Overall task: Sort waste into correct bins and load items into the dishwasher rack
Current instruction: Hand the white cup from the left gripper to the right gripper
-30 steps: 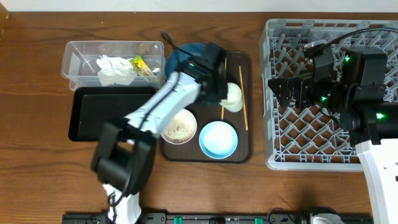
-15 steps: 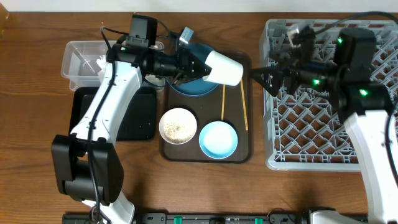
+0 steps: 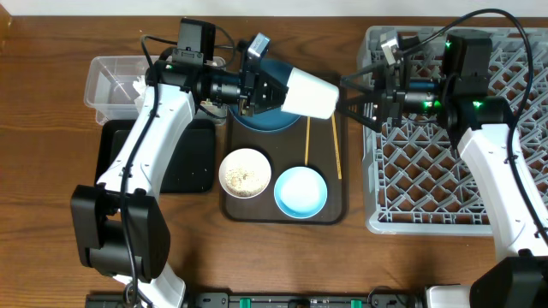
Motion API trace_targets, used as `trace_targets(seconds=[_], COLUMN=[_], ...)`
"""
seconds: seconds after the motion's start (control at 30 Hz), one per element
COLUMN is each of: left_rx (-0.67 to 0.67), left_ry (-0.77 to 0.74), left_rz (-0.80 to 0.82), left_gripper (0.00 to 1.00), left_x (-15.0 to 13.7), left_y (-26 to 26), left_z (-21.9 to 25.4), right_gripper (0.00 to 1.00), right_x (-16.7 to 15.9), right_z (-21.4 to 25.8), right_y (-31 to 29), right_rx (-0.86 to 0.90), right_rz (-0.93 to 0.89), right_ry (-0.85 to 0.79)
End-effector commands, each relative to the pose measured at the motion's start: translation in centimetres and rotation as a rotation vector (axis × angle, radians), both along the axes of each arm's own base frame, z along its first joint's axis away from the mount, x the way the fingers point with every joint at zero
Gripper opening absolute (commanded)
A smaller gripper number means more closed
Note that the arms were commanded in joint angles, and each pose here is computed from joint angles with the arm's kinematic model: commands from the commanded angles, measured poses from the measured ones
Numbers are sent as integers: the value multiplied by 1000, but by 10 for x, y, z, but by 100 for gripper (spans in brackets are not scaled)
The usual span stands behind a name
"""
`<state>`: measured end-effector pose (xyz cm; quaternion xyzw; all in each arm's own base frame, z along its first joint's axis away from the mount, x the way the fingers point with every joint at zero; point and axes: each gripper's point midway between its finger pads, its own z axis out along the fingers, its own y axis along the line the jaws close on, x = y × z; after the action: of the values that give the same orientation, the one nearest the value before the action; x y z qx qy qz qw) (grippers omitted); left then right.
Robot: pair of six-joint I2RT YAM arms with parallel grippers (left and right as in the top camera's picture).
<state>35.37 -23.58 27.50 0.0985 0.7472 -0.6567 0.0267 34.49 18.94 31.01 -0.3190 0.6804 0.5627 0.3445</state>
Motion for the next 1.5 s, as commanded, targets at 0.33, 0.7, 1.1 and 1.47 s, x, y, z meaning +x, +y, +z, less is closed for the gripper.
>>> trace_targets(seconds=[0.33, 0.7, 1.1, 1.47], left_rx=[-26, -43, -102, -117], left_ry=[-34, -39, -48, -111], left_rz=[-11, -21, -52, -48], left_gripper=[6, 6, 6, 5], left_x=[-1, -2, 0, 13], left_y=[2, 1, 0, -2], left_z=[9, 12, 27, 41], right_gripper=[84, 70, 79, 72], right_x=[-13, -14, -8, 5], right_z=[-5, -3, 17, 6], right_y=[52, 56, 25, 24], right_rx=[-67, -63, 37, 89], right_rz=[56, 67, 101, 155], right_ry=[-47, -65, -127, -74])
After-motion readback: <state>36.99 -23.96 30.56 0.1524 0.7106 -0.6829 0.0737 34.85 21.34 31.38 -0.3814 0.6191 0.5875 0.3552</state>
